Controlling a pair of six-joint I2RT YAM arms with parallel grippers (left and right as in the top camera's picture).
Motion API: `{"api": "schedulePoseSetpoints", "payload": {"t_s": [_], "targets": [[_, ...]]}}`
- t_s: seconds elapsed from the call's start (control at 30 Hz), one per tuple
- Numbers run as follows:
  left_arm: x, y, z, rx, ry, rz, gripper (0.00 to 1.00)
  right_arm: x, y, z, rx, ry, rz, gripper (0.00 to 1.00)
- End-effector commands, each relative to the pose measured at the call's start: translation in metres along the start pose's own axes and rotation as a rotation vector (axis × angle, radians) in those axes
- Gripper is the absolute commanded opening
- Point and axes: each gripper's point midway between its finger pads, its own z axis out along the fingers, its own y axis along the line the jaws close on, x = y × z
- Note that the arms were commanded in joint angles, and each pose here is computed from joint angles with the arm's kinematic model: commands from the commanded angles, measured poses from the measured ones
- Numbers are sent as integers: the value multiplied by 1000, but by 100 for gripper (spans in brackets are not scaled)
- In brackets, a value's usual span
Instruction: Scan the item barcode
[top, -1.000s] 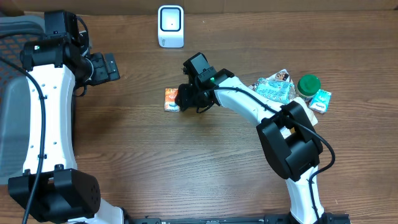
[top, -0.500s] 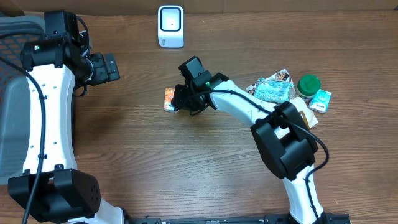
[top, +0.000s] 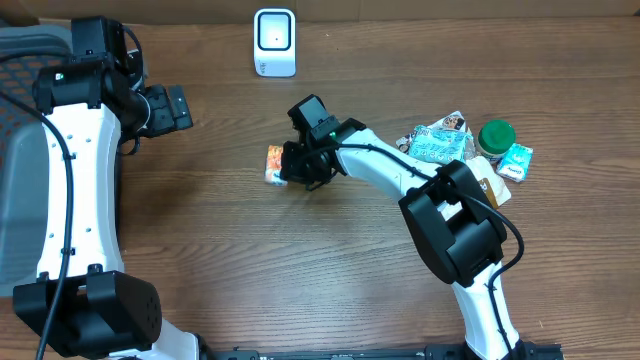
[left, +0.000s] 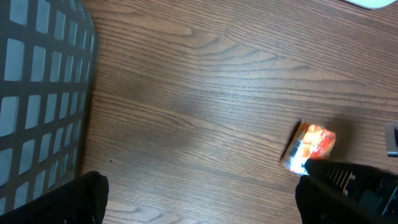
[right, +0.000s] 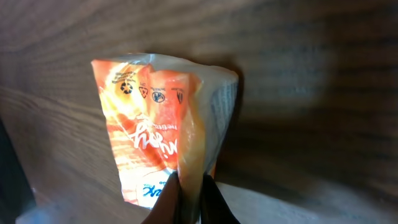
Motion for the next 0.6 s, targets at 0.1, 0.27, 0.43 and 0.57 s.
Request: {"api": "schedulePoseSetpoints", "payload": {"t_s": [0.1,0.27,0.43,0.57], "targets": [[-2,1,0,-9,-3,-1,99,4,34,-51,-271,99,-164,4],[-2,1,0,-9,-3,-1,99,22,84,-129,-677,189,-349,4],[-2,1,0,-9,-3,-1,100,31,102,-192,-920,219,-437,4],[-2,0,0,-9,-3,-1,100,38,107,-231,-1074,258,-470,4]]}}
